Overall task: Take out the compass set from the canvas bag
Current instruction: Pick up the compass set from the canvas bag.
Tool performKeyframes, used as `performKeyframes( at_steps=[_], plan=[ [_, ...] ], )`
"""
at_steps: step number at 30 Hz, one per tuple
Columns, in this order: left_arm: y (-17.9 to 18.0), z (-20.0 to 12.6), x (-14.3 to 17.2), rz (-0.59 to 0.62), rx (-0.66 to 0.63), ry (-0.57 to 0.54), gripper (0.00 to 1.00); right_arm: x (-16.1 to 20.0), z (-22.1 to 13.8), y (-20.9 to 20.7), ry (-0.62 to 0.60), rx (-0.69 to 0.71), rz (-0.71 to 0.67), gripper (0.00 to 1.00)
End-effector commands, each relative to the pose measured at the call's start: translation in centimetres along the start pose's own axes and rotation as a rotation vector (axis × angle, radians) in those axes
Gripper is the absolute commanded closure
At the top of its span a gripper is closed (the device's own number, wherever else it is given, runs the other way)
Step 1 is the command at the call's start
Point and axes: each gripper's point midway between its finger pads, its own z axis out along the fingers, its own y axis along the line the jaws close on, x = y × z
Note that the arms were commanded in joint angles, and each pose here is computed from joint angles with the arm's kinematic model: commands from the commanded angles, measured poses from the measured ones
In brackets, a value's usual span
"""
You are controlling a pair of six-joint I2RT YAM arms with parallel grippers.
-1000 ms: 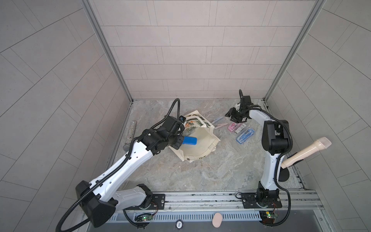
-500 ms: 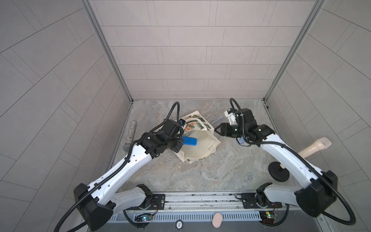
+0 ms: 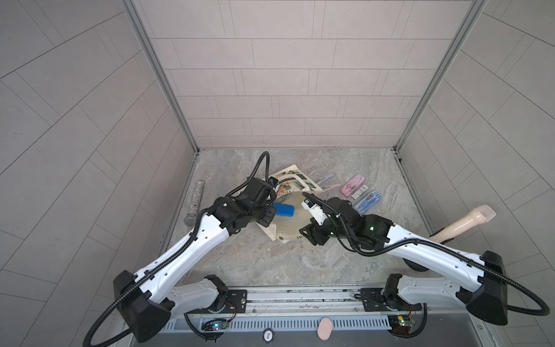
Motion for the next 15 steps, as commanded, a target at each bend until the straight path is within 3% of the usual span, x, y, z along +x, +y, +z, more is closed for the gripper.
performKeyframes(
  at_steps=[1,4,8,15],
  plan=[
    [0.3,-0.8,-0.9,0.013,-0.018,-0.016,1.0,-0.7,0.3,-0.3,-0.086,0.035,-0.316,0.32],
    [0.4,-0.9,-1.0,0.027,-0.024,-0.011,1.0,-0.6,1.0,-0.4,-0.169,0.054,-0.551,0.28],
    [0.2,-1.2,-1.1,0.045,-0.01,-0.007,1.0,0.5,3.0,-1.3,-0.115,0.101,-0.771,0.25],
    [-0.3,-1.4,-1.5,0.069,0.015,-0.013,1.0,0.2,8.1,-3.5,0.021,0.149,-0.775,0.22]
  ],
)
